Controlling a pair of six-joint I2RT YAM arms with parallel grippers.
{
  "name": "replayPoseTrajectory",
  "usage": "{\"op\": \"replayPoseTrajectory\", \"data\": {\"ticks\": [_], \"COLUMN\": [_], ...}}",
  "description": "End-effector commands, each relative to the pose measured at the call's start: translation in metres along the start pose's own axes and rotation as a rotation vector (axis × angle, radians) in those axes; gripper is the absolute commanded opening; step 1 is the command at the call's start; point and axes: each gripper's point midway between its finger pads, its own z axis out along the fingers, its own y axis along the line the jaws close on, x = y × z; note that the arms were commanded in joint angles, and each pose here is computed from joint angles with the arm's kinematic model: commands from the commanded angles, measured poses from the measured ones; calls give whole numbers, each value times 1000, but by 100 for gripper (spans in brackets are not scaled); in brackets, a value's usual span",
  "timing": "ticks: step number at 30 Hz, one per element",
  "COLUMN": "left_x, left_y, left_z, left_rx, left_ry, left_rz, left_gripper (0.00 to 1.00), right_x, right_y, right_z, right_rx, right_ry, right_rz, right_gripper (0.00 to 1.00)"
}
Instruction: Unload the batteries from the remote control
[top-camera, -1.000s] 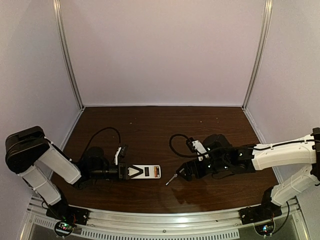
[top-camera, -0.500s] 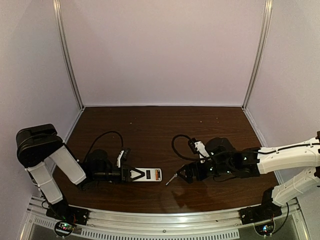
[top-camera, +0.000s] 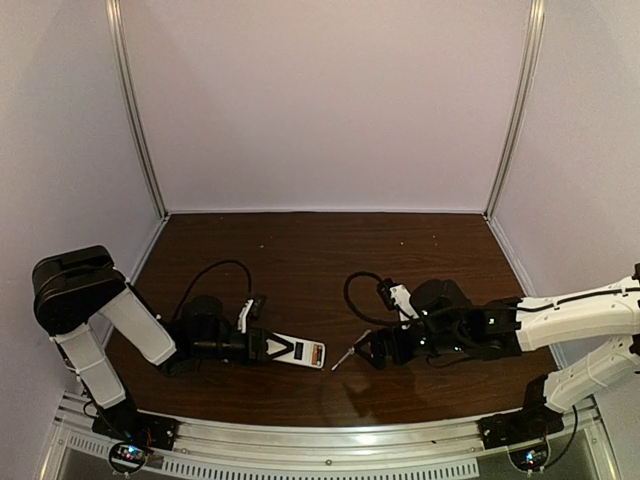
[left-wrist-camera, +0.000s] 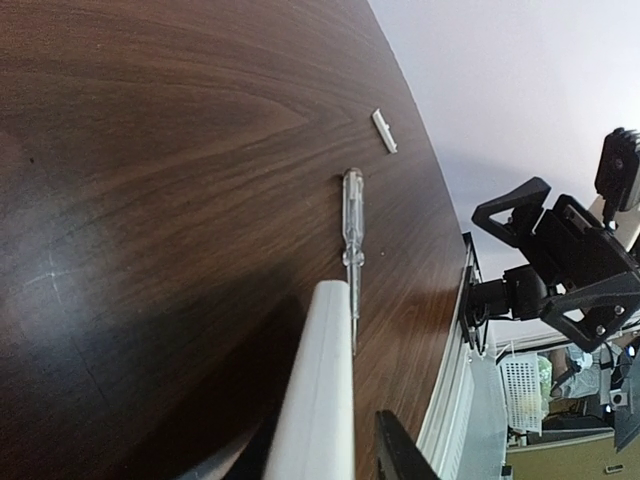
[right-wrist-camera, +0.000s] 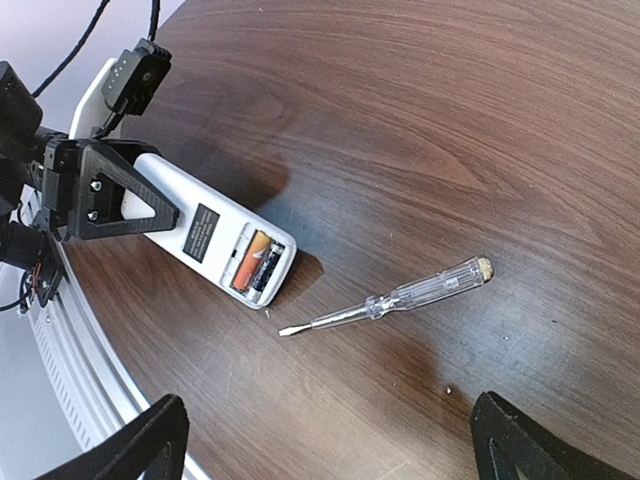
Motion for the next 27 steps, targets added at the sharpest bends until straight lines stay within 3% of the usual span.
{"op": "replayPoseTrajectory", "data": {"ticks": [1, 7, 9, 15, 20, 27], "left_x": [-3, -6, -8, -15, -21, -28], "left_y": [0, 8, 13, 27, 32, 38], "left_z": [6, 4, 1, -12, -26, -43], "left_rx": [-10, -70, -110, -246, -350, -467], "left_ry": [1, -10, -19, -53, -87, -136], "left_rz": [36, 49, 56, 81, 118, 147], "left_gripper": [34, 50, 61, 71, 86, 93], "right_x": [3, 5, 4, 5, 7, 10], "right_y": [-5, -5, -6, -9, -8, -6], "right_z": [-5, -9, -11, -14, -16, -17], "right_rx": [23, 19, 30, 50, 53, 51], "right_ry": [-13, -17, -25, -36, -39, -42], "right_rz": [3, 5, 5, 7, 7, 8], "right_gripper": [100, 100, 100, 100, 100, 100]}}
